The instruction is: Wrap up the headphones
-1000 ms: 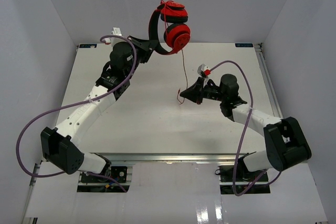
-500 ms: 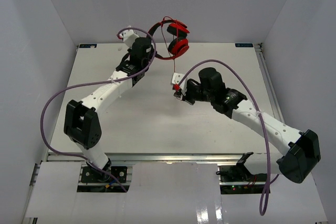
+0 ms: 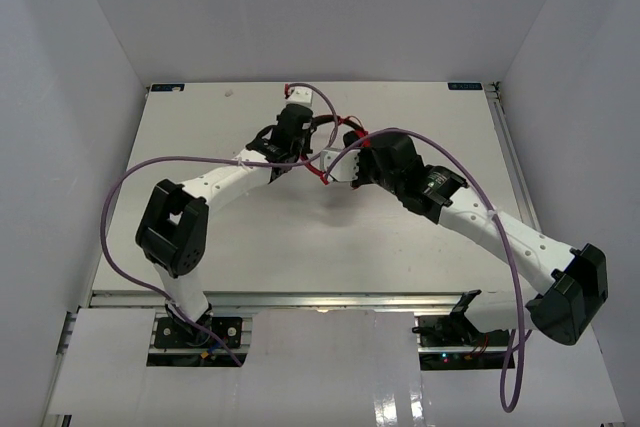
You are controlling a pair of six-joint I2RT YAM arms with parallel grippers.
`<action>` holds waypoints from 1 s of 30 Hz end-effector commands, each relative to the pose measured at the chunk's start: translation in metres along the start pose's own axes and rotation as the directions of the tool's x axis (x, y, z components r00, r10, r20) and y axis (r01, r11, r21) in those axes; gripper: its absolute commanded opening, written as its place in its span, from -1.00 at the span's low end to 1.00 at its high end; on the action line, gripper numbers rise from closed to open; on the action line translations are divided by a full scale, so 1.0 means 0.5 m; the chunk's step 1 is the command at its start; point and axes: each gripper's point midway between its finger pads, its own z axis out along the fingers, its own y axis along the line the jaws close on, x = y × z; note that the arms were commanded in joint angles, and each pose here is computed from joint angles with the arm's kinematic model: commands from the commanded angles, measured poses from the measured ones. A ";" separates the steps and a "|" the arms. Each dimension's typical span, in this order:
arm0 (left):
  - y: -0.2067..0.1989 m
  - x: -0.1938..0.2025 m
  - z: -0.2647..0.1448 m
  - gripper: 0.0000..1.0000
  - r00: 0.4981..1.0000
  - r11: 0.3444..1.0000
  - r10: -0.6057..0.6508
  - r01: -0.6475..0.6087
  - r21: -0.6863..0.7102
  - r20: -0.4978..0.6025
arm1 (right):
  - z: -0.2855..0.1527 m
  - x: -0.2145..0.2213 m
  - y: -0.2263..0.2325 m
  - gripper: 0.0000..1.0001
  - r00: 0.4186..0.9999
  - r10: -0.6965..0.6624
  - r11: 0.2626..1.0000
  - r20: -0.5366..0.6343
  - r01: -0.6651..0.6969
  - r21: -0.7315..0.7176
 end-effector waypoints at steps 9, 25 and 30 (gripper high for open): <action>-0.108 -0.030 -0.186 -1.00 0.986 0.849 0.097 -0.153 0.505 0.136 | 0.032 0.098 -0.060 -0.85 0.997 0.062 0.984 -0.049 -0.053 0.172; -0.172 -0.054 -0.287 -1.00 0.987 0.686 0.041 -0.143 0.714 0.158 | 0.033 0.102 0.003 -0.51 0.811 0.532 0.841 0.242 -0.474 -0.261; -0.166 -0.083 -0.301 -1.00 0.986 0.701 0.006 -0.123 0.702 0.167 | 0.028 0.104 0.023 -0.44 0.727 0.635 0.762 0.260 -0.535 -0.364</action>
